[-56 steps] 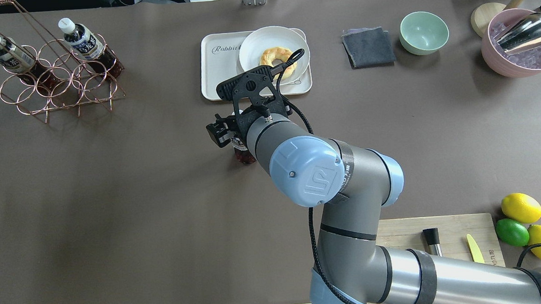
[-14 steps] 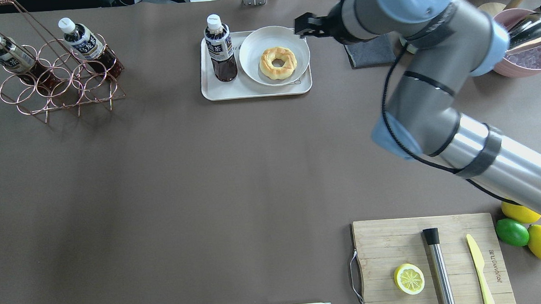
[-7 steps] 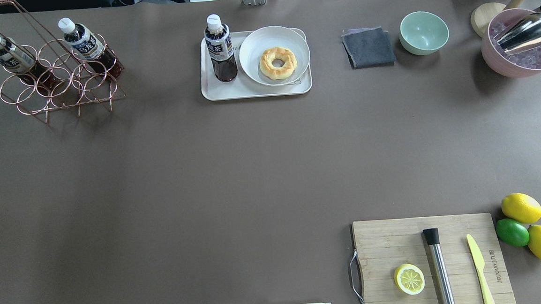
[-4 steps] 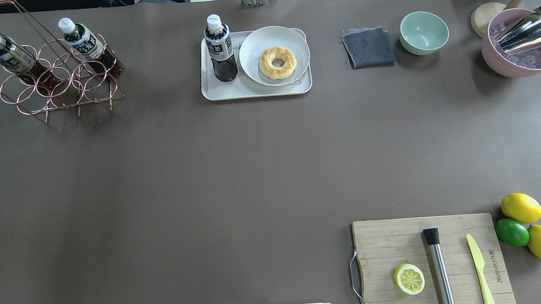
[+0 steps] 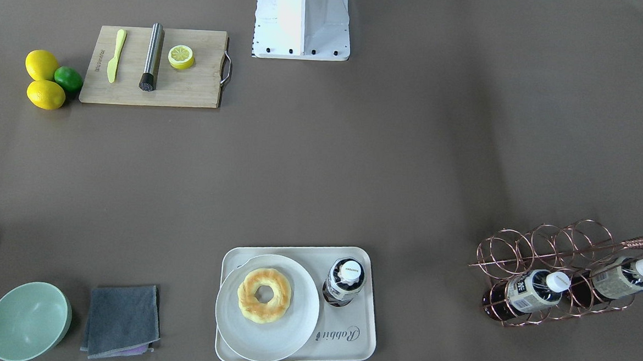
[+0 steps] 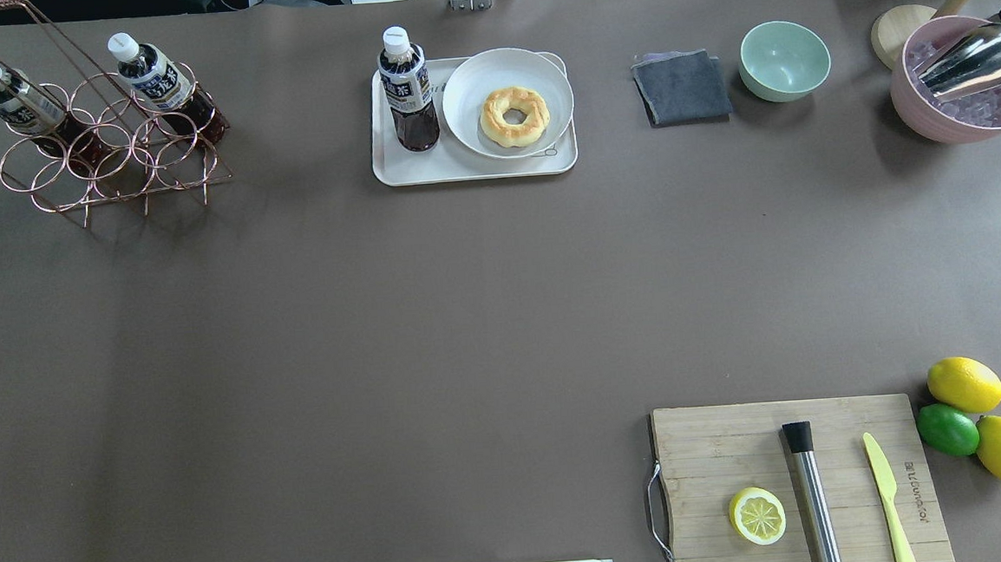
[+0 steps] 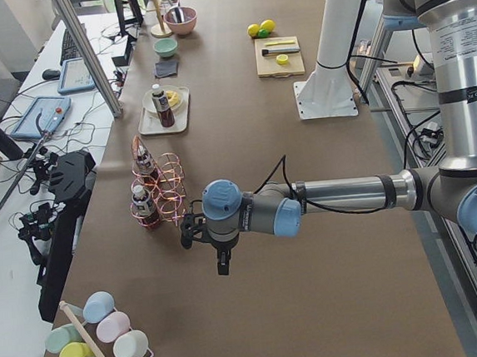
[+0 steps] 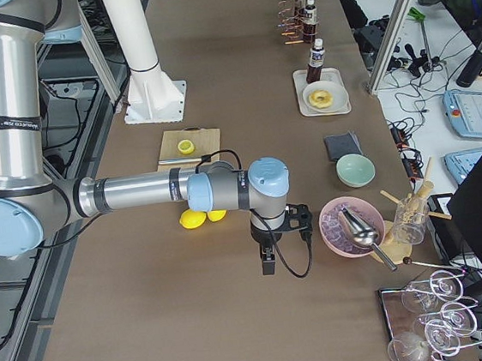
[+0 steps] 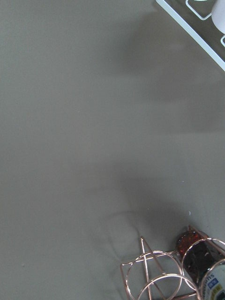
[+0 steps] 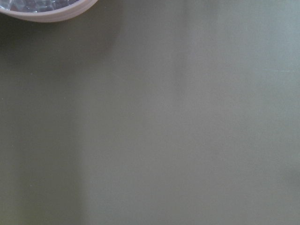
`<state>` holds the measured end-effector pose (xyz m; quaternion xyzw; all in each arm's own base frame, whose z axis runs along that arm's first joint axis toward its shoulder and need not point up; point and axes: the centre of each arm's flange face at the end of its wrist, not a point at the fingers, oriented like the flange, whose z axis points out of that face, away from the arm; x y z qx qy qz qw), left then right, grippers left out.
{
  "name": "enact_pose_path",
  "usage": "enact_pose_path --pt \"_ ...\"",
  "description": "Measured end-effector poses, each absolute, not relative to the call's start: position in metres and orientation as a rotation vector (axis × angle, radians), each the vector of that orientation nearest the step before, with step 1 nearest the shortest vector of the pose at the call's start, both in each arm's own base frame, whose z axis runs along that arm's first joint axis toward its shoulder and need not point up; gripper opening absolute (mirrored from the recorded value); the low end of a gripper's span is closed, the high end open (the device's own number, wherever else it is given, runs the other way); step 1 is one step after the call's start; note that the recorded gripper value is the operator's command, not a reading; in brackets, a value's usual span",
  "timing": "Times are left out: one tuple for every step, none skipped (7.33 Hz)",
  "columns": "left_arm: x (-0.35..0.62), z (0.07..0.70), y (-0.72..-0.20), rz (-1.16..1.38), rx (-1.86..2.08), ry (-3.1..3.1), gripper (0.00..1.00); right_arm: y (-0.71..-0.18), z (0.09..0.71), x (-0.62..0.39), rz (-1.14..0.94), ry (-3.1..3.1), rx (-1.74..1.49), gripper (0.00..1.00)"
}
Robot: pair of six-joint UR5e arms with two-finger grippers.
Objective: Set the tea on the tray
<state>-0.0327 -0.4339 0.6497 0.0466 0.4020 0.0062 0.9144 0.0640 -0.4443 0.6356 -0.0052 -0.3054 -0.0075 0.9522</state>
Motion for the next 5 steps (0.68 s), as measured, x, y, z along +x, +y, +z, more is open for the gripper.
enact_pose_path --pt "-0.034 0.662 -0.422 0.001 0.069 0.825 0.99 -0.444 0.638 0.064 -0.014 -0.621 -0.014 1.00" --pt "-0.034 0.674 -0.415 -0.013 0.038 0.823 0.99 -0.444 0.642 0.064 -0.012 -0.622 -0.020 1.00" --pt "-0.034 0.685 -0.414 -0.027 0.007 0.821 0.99 -0.443 0.645 0.064 -0.011 -0.622 -0.024 1.00" --pt "-0.035 0.691 -0.415 -0.040 -0.013 0.819 0.99 -0.443 0.646 0.064 -0.010 -0.622 -0.027 1.00" --pt "-0.035 0.695 -0.414 -0.047 -0.025 0.817 0.99 -0.441 0.649 0.064 -0.010 -0.623 -0.032 1.00"
